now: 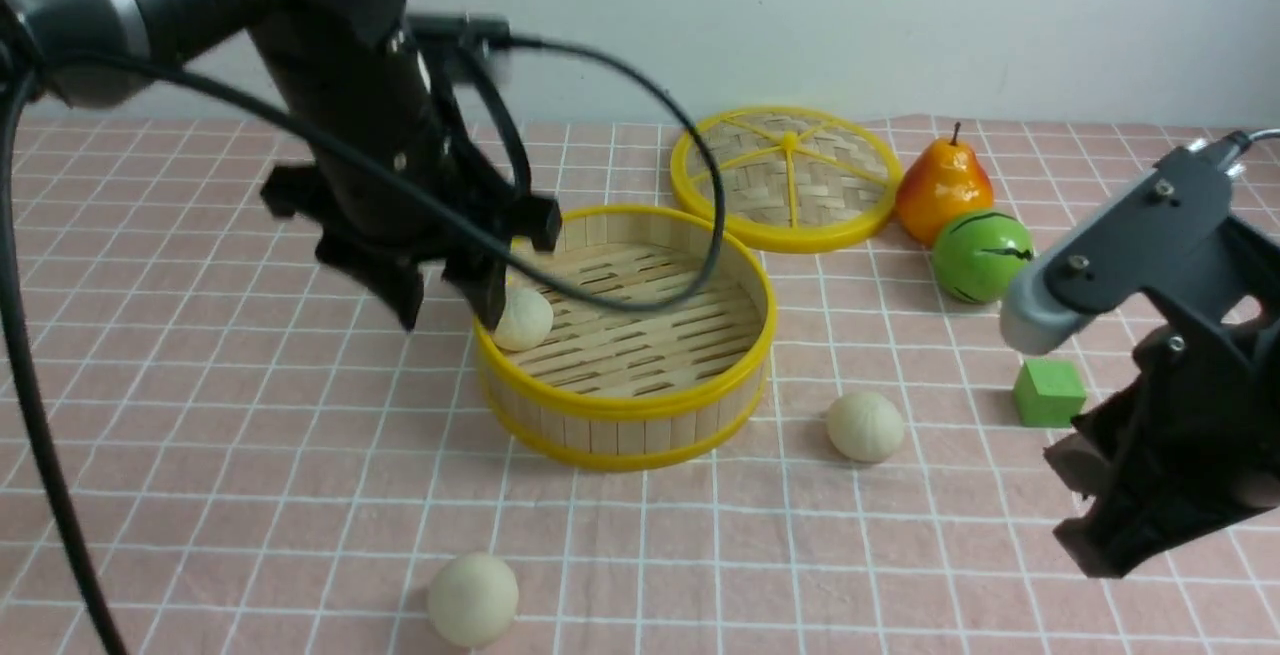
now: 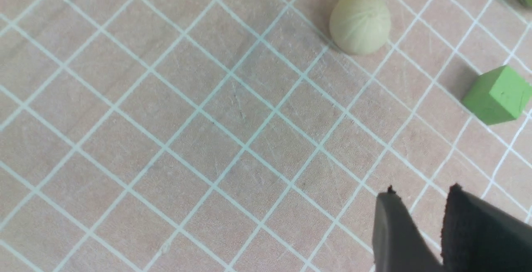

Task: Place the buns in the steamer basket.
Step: Use the left arm to grab a steamed stuffed bun

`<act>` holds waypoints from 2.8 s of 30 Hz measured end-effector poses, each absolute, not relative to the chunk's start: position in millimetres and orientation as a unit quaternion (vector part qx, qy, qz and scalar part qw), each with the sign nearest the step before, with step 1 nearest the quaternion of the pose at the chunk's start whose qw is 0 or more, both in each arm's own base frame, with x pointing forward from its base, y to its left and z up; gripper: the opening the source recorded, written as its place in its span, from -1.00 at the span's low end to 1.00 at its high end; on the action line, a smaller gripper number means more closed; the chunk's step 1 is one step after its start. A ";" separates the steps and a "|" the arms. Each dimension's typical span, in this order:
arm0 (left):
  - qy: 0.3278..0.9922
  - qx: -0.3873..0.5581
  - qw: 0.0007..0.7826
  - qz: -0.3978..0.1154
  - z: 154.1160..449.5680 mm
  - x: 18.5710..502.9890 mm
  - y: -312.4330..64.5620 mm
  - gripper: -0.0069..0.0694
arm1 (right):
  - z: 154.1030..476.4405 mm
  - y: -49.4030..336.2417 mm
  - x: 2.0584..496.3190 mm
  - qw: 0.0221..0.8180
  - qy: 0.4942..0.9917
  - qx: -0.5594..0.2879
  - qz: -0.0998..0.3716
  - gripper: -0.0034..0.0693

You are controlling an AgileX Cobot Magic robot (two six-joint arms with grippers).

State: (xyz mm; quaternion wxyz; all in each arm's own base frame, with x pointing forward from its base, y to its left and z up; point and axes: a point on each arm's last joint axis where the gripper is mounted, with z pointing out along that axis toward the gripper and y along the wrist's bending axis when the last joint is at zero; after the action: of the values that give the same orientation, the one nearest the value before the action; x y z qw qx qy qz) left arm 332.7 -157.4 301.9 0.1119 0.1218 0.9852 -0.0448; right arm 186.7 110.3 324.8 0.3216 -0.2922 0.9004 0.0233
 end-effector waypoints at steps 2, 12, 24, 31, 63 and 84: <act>0.986 0.140 0.084 -0.036 282.4 314.7 -163.0 0.26 | 327.8 108.8 184.4 0.328 0.899 -0.290 0.026 -0.38; 0.977 0.188 0.091 -0.048 222.5 273.0 -193.0 0.26 | 329.3 109.0 184.5 0.335 0.899 -0.280 0.032 -0.35; 0.974 0.183 0.130 0.013 188.5 294.9 -193.0 0.26 | 330.3 111.0 184.9 0.342 0.897 -0.276 0.044 -0.30; 0.979 0.183 0.071 0.064 187.1 286.3 -182.0 0.26 | 330.3 111.0 184.9 0.342 0.897 -0.276 0.044 -0.29; 0.983 0.165 0.069 0.029 222.3 259.8 -170.3 0.26 | 330.1 110.8 184.7 0.341 0.898 -0.276 0.043 -0.25; 0.983 0.174 0.031 0.040 170.2 243.7 -160.4 0.26 | 330.1 110.8 184.7 0.341 0.898 -0.276 0.043 -0.25</act>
State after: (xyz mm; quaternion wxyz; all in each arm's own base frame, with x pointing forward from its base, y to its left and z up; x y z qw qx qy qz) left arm 243.7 -160.4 170.2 0.0305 0.1745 0.9834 0.0402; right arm 184.7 110.8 330.1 0.3407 -0.2760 0.8977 0.0430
